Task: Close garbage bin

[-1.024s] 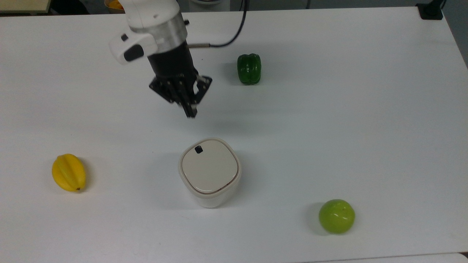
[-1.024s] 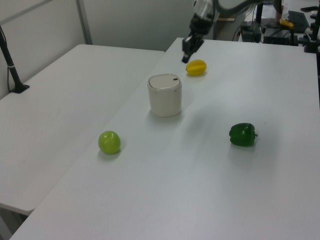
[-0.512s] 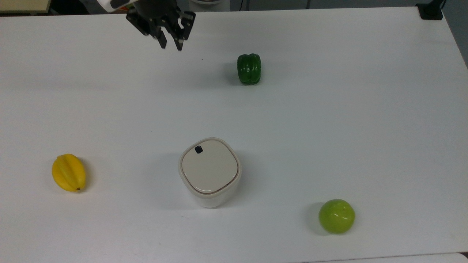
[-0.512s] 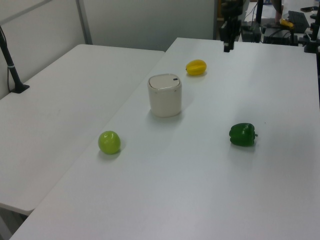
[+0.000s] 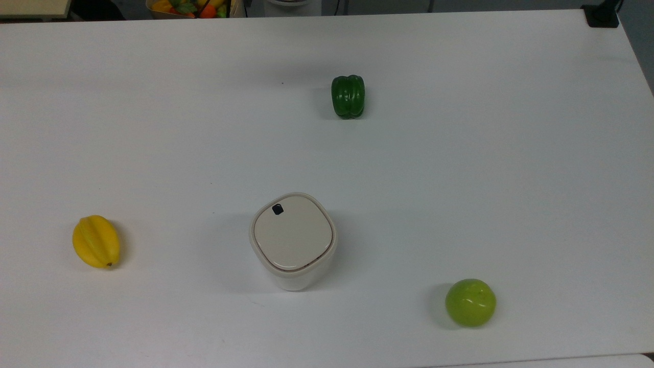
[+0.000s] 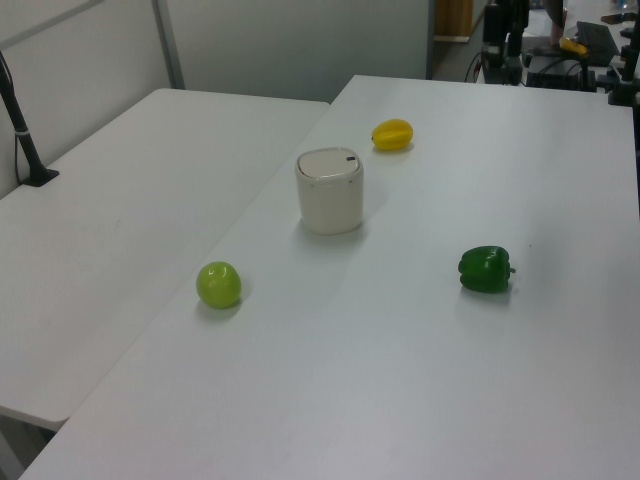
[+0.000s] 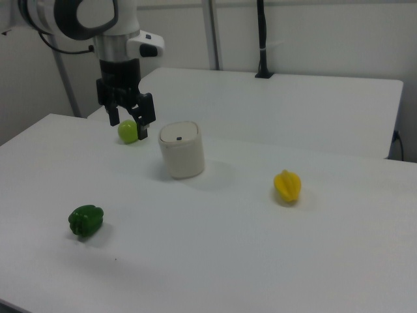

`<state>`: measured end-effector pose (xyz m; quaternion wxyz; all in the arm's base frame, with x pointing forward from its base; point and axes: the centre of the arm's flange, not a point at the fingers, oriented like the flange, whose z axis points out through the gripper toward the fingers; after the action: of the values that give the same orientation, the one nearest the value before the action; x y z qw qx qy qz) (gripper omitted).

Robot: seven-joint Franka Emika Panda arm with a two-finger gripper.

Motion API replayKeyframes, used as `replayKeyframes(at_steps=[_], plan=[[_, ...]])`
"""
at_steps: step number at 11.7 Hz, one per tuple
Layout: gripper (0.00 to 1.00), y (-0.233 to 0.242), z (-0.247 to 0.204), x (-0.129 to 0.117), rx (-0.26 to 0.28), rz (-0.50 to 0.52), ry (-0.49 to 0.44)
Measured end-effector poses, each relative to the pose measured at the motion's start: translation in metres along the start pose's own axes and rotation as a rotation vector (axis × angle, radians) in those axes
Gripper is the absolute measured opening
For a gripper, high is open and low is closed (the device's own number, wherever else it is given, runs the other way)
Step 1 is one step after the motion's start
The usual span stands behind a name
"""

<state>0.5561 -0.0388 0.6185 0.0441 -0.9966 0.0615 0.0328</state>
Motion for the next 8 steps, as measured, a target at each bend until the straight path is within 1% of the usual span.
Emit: replayKeyframes(at_steps=[3, 8], plan=[[1.00, 0.002, 0.009, -0.015, 0.002, -0.006, -0.025], [1.00, 0.012, 0.001, -0.021, 0.005, 0.013, -0.012]])
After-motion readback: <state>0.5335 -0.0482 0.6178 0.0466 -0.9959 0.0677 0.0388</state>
